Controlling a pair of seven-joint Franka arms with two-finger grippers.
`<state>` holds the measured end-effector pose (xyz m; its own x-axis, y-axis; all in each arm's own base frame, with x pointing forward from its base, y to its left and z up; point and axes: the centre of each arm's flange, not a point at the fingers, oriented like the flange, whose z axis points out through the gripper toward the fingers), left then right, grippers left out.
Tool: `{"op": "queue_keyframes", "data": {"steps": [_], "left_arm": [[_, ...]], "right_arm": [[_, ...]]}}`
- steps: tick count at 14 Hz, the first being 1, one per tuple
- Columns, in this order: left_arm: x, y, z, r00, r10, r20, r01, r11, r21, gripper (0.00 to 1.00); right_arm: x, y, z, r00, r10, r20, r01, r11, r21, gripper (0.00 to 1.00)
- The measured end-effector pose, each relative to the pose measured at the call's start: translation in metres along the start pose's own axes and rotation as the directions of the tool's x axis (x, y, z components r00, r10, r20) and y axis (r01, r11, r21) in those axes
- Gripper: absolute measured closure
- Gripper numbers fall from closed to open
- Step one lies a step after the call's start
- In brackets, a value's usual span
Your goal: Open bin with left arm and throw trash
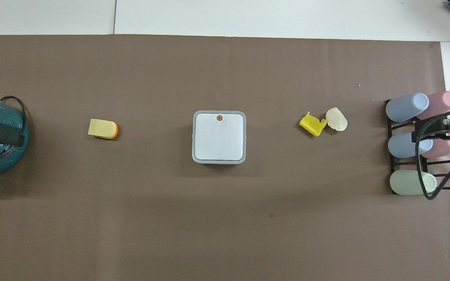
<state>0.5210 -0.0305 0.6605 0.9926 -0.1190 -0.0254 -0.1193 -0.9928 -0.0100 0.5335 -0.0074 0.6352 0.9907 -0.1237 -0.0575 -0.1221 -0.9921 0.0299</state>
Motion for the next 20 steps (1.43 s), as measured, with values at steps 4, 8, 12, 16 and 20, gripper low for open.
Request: {"op": "queue_keyframes", "data": {"steps": [4,8,12,16,20], "left_arm": [[0.0,0.001,0.0,1.0,0.002,0.0,-0.002,1.0,0.0,0.0],[0.0,0.003,0.0,1.0,0.005,0.0,-0.005,1.0,0.0,0.0],[0.001,0.011,0.0,1.0,0.021,-0.001,-0.021,1.0,0.001,0.0],[0.003,0.026,-0.002,0.999,0.05,-0.019,-0.05,0.999,0.003,0.0],[0.005,0.028,-0.003,0.998,0.052,-0.039,-0.052,0.999,0.002,0.0]], "right_arm": [[0.0,-0.001,0.0,1.0,-0.002,0.0,0.002,1.0,0.0,0.0],[0.0,-0.001,0.0,1.0,-0.002,0.0,0.002,1.0,0.0,0.0],[0.001,-0.001,0.002,1.0,-0.003,-0.003,0.003,1.0,0.0,0.0],[0.016,-0.004,0.031,0.995,-0.004,-0.104,0.006,1.0,0.012,0.0],[0.022,-0.006,0.066,0.991,-0.006,-0.135,0.008,1.0,0.016,0.0]]}}
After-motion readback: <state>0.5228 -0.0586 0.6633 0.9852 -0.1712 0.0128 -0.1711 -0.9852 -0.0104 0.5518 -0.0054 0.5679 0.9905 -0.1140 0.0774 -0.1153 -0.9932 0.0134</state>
